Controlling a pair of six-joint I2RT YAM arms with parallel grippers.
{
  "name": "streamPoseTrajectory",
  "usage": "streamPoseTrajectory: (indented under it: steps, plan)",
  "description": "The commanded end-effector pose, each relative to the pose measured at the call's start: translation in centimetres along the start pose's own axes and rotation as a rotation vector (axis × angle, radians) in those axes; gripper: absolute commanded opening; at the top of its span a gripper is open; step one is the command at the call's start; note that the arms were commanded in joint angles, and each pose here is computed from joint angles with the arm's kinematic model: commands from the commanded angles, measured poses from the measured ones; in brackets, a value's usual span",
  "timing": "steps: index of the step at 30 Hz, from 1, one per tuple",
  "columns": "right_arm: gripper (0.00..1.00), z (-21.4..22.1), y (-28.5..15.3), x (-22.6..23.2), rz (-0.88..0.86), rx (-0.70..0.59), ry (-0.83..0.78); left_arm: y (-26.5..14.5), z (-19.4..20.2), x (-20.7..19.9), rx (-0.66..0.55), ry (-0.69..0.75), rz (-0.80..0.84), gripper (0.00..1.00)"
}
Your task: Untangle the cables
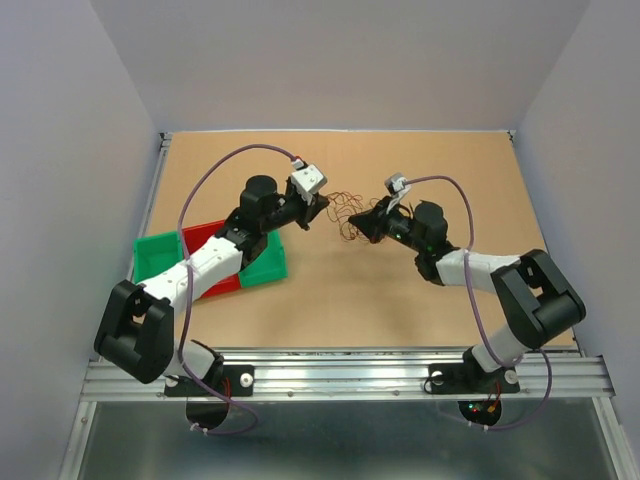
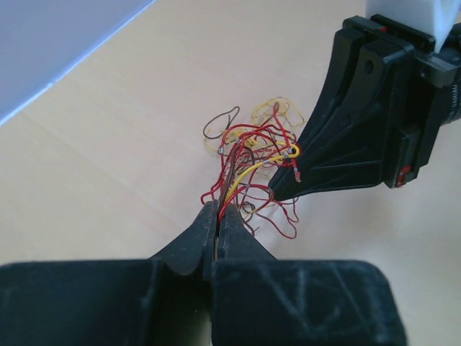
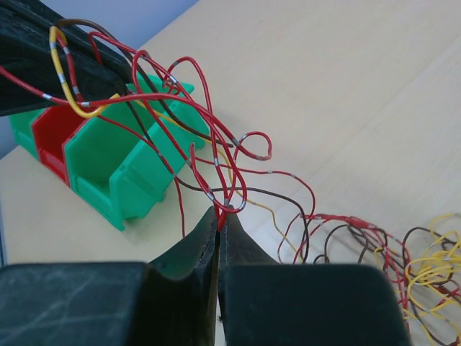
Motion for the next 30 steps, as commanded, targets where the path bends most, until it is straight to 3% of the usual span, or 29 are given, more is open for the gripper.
streamPoseTrajectory:
  steps: [1,3,4,5,8,11,16,18,22,23,24,26,30]
  plan:
    - [0.01,-3.4,-1.6,1.9,0.043,-0.207,-0.079,-1.1,-2.6,1.3,-0.084,0.051,-0.176,0.00]
    - [0.01,-3.3,-2.7,1.8,0.124,-0.230,-0.076,-1.2,-2.6,2.0,-0.066,0.039,-0.265,0.04]
    - [0.01,-3.5,-3.1,1.8,0.145,-0.241,-0.075,-1.4,-2.4,2.7,-0.041,0.022,-0.364,0.11]
    - [0.00,-4.3,-3.8,2.6,0.146,-0.274,-0.087,-1.4,-2.1,3.1,-0.023,0.016,-0.410,0.26]
    - [0.01,-4.7,-5.9,3.7,0.154,-0.331,-0.100,-1.3,-1.5,4.2,0.027,-0.001,-0.551,0.38]
    - [0.01,-4.5,-7.7,4.6,0.130,-0.363,-0.106,-0.8,-0.9,4.8,0.070,-0.006,-0.616,0.44]
    - [0.01,-5.5,-11.1,7.1,0.081,-0.473,-0.134,-0.1,-0.2,5.7,0.129,-0.015,-0.685,0.46]
    - [0.01,-5.4,-11.6,7.4,0.078,-0.470,-0.137,0.0,-0.3,5.4,0.118,-0.013,-0.646,0.46]
    - [0.01,-5.6,-11.9,7.7,0.084,-0.458,-0.145,-0.5,-1.3,2.7,-0.028,0.038,-0.338,0.49]
    - [0.01,-5.6,-11.8,7.5,0.090,-0.452,-0.145,-1.3,-1.9,1.3,-0.111,0.085,-0.199,0.51]
    - [0.01,-5.5,-11.7,7.4,0.091,-0.444,-0.143,-1.8,-2.1,0.7,-0.150,0.104,-0.152,0.65]
    - [0.00,-5.5,-11.1,7.2,0.095,-0.425,-0.139,-3.1,-2.8,-0.2,-0.226,0.145,-0.105,0.72]
    - [0.00,-5.4,-10.3,7.1,0.075,-0.385,-0.135,-4.1,-3.6,-1.1,-0.277,0.165,-0.048,0.73]
Point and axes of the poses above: each gripper's point midway between its finger pads, its own y axis out along the fingers, its own x axis along the line the jaws close on, z = x × y, the point moved 10 cm from there along -y, back along the fingers, and after that the axes turned 12 degrees about y, right-handed, at the moved point
